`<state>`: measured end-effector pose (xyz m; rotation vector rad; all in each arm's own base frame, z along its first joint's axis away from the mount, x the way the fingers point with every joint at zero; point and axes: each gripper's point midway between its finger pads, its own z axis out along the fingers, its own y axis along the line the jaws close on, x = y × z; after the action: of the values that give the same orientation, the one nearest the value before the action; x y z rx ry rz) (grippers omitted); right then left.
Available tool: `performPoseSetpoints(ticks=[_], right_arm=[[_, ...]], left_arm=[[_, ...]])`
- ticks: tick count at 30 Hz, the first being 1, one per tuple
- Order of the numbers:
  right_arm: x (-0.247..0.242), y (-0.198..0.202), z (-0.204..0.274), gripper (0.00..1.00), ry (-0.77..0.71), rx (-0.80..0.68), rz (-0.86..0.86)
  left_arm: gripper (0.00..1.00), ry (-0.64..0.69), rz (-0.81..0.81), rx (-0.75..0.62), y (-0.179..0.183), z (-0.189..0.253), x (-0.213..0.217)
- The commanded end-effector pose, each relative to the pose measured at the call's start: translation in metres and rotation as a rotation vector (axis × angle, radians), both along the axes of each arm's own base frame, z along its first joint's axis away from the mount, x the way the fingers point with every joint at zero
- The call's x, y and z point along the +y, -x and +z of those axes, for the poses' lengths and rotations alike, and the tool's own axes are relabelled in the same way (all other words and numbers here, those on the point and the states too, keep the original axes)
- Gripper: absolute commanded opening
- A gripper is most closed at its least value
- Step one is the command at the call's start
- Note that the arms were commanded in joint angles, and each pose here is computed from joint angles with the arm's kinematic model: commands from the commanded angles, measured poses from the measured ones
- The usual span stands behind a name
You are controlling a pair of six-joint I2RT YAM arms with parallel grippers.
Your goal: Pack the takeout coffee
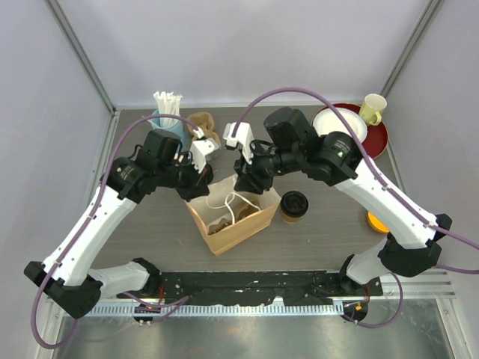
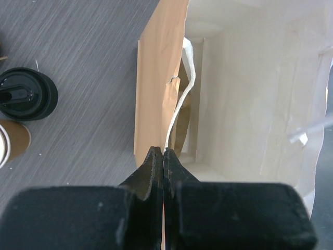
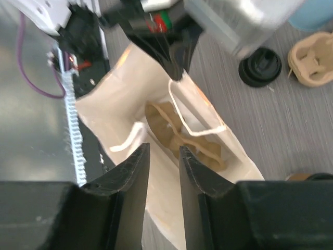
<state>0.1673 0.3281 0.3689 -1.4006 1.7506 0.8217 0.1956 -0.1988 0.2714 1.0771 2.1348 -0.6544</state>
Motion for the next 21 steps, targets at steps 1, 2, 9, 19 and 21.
performPoseSetpoints(ticks=[1,2,9,19,21], right_arm=[[-0.001,-0.019,-0.043,0.32,0.121,-0.056,0.005],[0.002,-0.021,-0.046,0.32,0.124,-0.057,-0.007],[0.019,-0.004,-0.076,0.34,0.206,-0.136,0.139],[0.017,0.006,-0.132,0.39,0.346,-0.159,0.284],[0.015,0.004,-0.144,0.4,0.37,-0.16,0.283]], left_arm=[[0.0,0.084,0.035,0.002,-0.007,0.014,-0.007],[0.0,0.087,0.042,0.0,-0.008,0.016,-0.006],[0.0,0.098,0.015,-0.003,-0.006,0.017,-0.009],[0.0,0.091,0.043,-0.005,-0.021,0.011,-0.006],[0.0,0.11,0.041,0.025,-0.018,0.009,-0.009]])
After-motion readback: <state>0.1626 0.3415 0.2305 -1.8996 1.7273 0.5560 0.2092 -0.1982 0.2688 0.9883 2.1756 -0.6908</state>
